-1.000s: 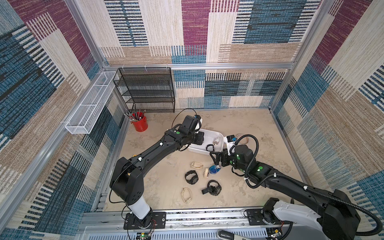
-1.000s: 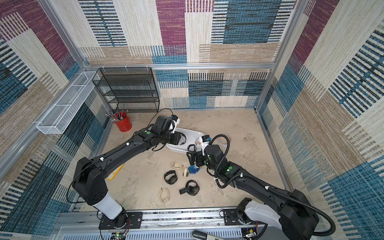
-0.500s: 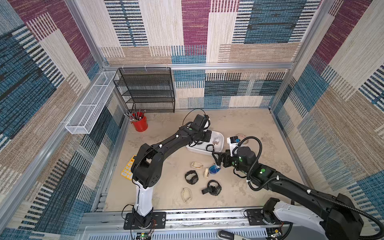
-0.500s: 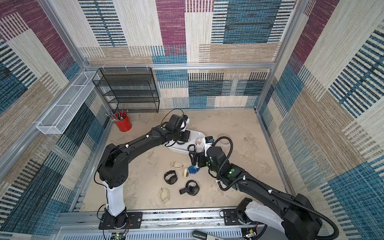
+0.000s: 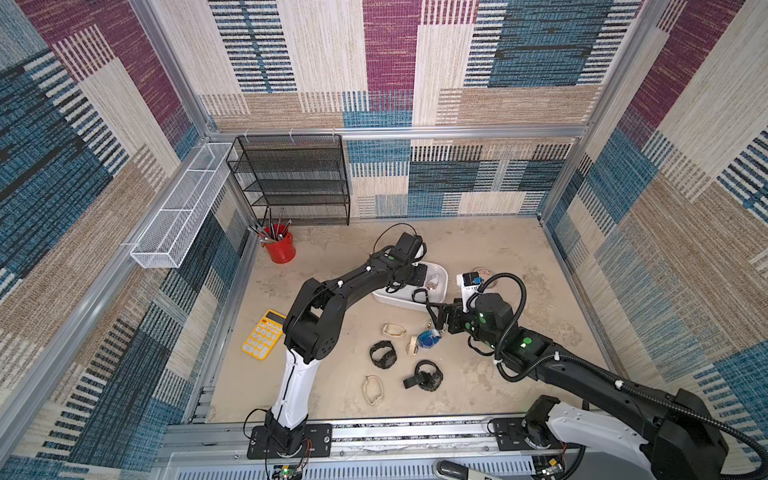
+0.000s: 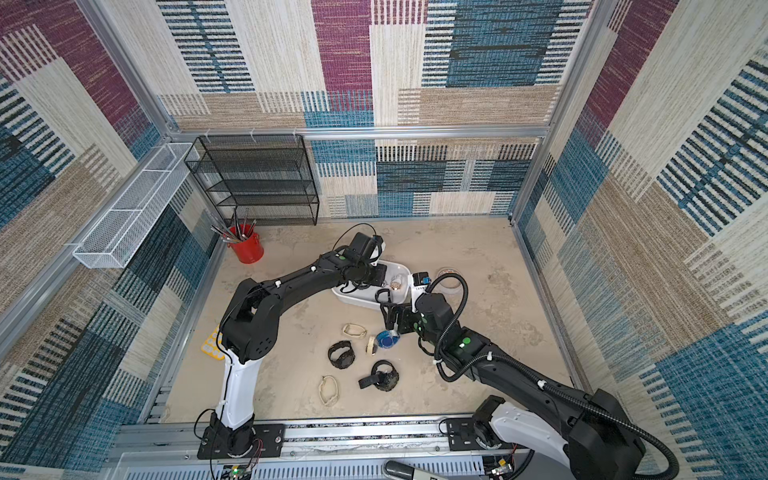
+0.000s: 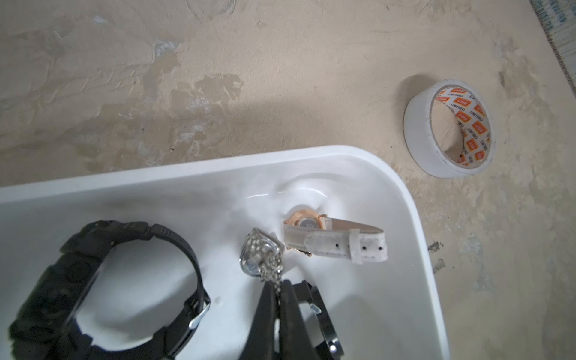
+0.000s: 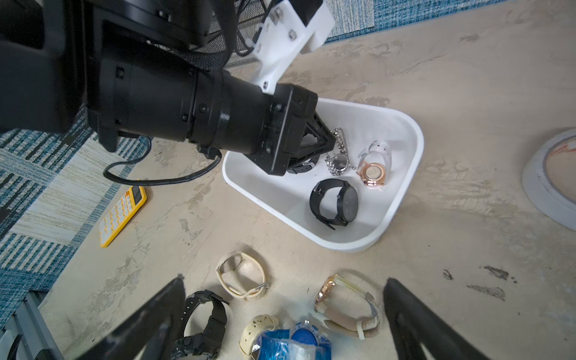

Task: Put the watch into the storage box
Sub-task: Place the watch in the storage box.

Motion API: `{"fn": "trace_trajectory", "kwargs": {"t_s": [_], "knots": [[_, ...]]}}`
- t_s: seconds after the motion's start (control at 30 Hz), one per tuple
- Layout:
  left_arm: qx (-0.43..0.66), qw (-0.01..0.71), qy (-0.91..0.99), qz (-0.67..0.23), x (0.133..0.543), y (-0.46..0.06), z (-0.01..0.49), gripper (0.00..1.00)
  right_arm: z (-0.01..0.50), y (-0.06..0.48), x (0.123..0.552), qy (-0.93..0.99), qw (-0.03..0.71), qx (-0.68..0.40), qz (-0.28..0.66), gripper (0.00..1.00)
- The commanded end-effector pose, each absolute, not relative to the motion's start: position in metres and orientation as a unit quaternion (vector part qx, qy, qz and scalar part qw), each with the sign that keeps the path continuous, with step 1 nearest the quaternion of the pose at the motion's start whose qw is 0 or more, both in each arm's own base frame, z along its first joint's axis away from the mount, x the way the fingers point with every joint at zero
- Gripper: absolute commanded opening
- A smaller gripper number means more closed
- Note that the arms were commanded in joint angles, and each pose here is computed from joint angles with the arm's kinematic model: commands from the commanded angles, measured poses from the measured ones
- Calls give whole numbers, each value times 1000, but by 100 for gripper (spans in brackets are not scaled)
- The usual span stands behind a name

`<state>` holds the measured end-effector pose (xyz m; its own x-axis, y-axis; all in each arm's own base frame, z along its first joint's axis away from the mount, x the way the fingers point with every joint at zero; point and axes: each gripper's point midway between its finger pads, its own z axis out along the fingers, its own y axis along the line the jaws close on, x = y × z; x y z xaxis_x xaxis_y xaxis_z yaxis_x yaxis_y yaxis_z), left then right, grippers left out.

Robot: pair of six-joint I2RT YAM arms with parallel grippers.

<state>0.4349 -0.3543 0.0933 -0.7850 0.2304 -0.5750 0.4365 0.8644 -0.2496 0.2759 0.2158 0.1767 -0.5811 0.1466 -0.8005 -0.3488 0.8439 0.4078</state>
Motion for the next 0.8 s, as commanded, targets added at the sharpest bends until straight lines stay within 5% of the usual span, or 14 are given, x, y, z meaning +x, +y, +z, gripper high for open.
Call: {"fn": "trace_trajectory", "kwargs": {"t_s": [0.0, 0.27, 0.37, 0.77], "knots": [[179, 280, 922, -197, 435, -357, 104, 12, 187, 214, 280, 836, 472, -49, 276, 100], [181, 301, 911, -215, 429, -355, 130, 53, 192, 212, 280, 832, 477, -48, 280, 100], [186, 308, 905, -228, 424, -355, 139, 76, 195, 213, 279, 829, 480, -51, 284, 100], [185, 378, 868, -265, 384, -325, 192, 97, 193, 208, 271, 835, 471, -63, 276, 100]]}}
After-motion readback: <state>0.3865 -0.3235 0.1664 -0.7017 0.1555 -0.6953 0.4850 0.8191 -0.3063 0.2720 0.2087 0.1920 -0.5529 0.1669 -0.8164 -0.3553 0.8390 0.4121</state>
